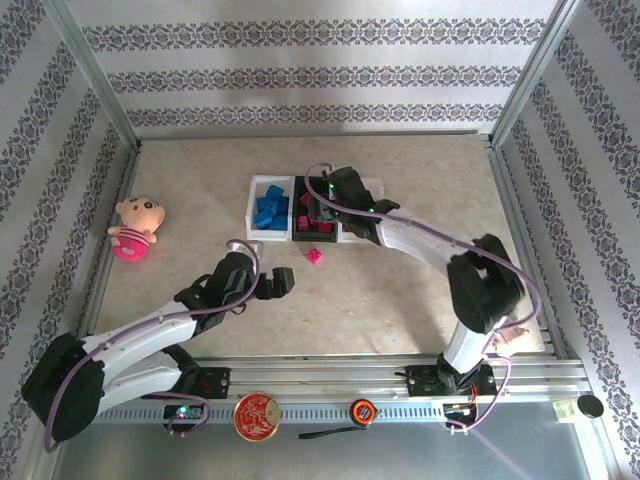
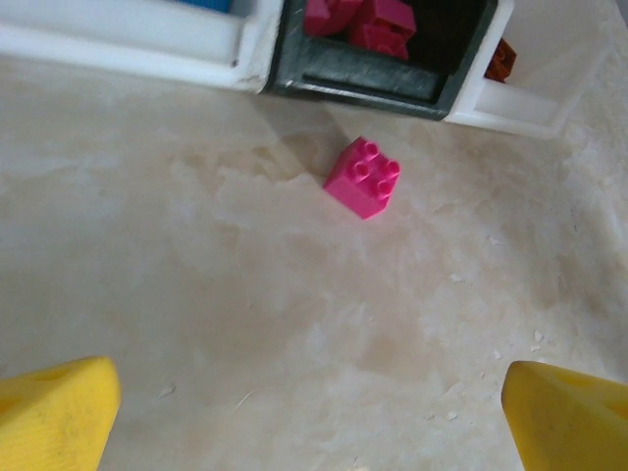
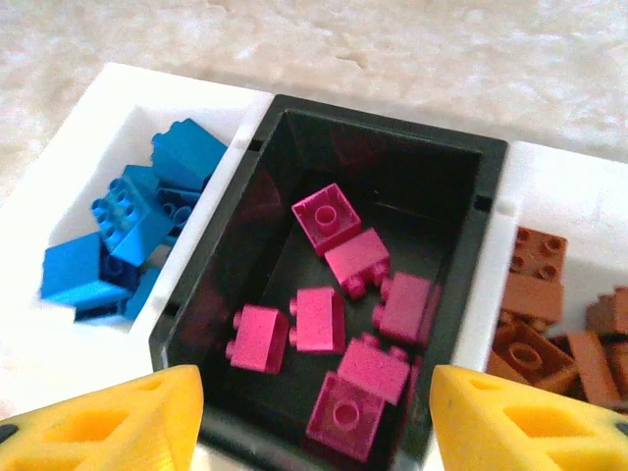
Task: Sort the legos into containers by color
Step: Pick up the lego from the center of the table, then place the lego in the container.
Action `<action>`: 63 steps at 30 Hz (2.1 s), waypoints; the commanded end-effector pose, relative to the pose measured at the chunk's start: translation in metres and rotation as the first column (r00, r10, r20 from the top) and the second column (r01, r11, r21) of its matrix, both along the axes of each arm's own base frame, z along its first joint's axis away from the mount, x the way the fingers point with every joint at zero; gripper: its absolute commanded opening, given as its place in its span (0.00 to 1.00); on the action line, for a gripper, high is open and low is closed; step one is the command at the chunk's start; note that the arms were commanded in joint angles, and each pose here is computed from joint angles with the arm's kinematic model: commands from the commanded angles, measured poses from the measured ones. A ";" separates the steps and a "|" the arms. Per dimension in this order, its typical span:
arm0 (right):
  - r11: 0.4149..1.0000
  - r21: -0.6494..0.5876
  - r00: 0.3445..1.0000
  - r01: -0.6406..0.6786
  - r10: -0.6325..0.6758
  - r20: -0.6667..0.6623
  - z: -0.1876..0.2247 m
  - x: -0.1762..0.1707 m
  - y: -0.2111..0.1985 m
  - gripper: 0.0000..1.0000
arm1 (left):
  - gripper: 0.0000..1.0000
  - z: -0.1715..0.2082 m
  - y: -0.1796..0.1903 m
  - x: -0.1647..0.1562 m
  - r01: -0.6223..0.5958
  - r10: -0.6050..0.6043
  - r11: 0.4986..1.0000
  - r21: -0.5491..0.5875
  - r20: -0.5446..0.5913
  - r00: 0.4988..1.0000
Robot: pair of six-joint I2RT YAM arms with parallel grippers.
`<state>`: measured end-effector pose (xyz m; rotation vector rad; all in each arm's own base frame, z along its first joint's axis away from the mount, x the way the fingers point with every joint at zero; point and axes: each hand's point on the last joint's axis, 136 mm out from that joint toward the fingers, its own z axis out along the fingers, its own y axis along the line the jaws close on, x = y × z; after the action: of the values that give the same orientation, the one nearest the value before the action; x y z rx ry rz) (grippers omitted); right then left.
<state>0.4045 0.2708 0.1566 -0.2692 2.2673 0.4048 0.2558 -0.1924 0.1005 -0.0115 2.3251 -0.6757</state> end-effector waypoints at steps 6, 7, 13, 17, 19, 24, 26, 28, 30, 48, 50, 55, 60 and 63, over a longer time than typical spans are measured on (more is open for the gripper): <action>0.994 0.094 0.998 0.059 -0.062 0.032 0.007 -0.050 -0.041 0.65 | 0.98 -0.014 -0.045 0.025 0.173 -0.163 0.970 0.169 -0.068 0.984; 0.993 0.101 0.997 0.069 -0.072 0.030 0.005 -0.056 -0.047 0.65 | 0.97 -0.020 -0.051 0.028 0.192 -0.180 0.957 0.219 -0.075 0.981; 0.985 0.143 0.994 0.099 -0.104 0.027 0.000 -0.086 -0.072 0.66 | 0.91 -0.045 -0.081 0.048 0.244 -0.221 0.890 0.385 -0.103 0.970; 0.980 0.166 0.993 0.113 -0.117 0.018 -0.006 -0.101 -0.082 0.66 | 0.84 -0.056 -0.082 0.067 0.217 -0.196 0.856 0.469 -0.095 0.976; 0.979 0.169 0.992 0.117 -0.122 0.019 -0.008 -0.104 -0.085 0.66 | 0.81 -0.062 -0.081 0.075 0.207 -0.185 0.839 0.502 -0.095 0.978; 0.978 0.175 0.992 0.116 -0.121 0.019 -0.010 -0.110 -0.088 0.66 | 0.69 -0.081 -0.077 0.093 0.185 -0.142 0.831 0.525 -0.121 0.982; 0.977 0.181 0.993 0.112 -0.118 0.023 -0.008 -0.112 -0.088 0.66 | 0.66 -0.083 -0.078 0.096 0.182 -0.144 0.840 0.511 -0.113 0.983; 0.977 0.180 0.992 0.112 -0.119 0.031 -0.007 -0.112 -0.090 0.66 | 0.63 -0.083 -0.082 0.098 0.186 -0.155 0.846 0.499 -0.104 0.982; 0.977 0.182 0.992 0.111 -0.119 0.036 -0.005 -0.113 -0.090 0.66 | 0.56 -0.082 -0.085 0.097 0.198 -0.166 0.851 0.487 -0.109 0.980; 0.975 0.179 0.990 0.134 -0.142 0.028 -0.013 -0.114 -0.096 0.66 | 0.37 0.037 -0.092 0.092 0.153 -0.172 0.958 0.242 0.060 0.983; 0.974 0.181 0.989 0.135 -0.142 0.027 -0.013 -0.114 -0.096 0.66 | 0.37 0.045 -0.090 0.110 0.130 -0.148 0.967 0.218 0.070 0.986; 0.973 0.189 0.990 0.132 -0.139 0.024 -0.012 -0.117 -0.096 0.66 | 0.36 0.043 -0.083 0.162 0.059 -0.075 0.979 0.196 0.071 0.995; 0.973 0.188 0.989 0.136 -0.143 0.026 -0.012 -0.120 -0.099 0.66 | 0.36 0.039 -0.086 0.205 0.033 -0.048 0.981 0.191 0.074 0.996; 0.972 0.190 0.989 0.138 -0.146 0.029 -0.011 -0.121 -0.100 0.67 | 0.38 0.038 -0.095 0.223 0.040 -0.055 0.980 0.197 0.071 0.996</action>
<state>0.2834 0.1797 0.1477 -0.0631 2.1784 0.5459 0.4682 -0.2798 0.1320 0.1476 2.3123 -0.4394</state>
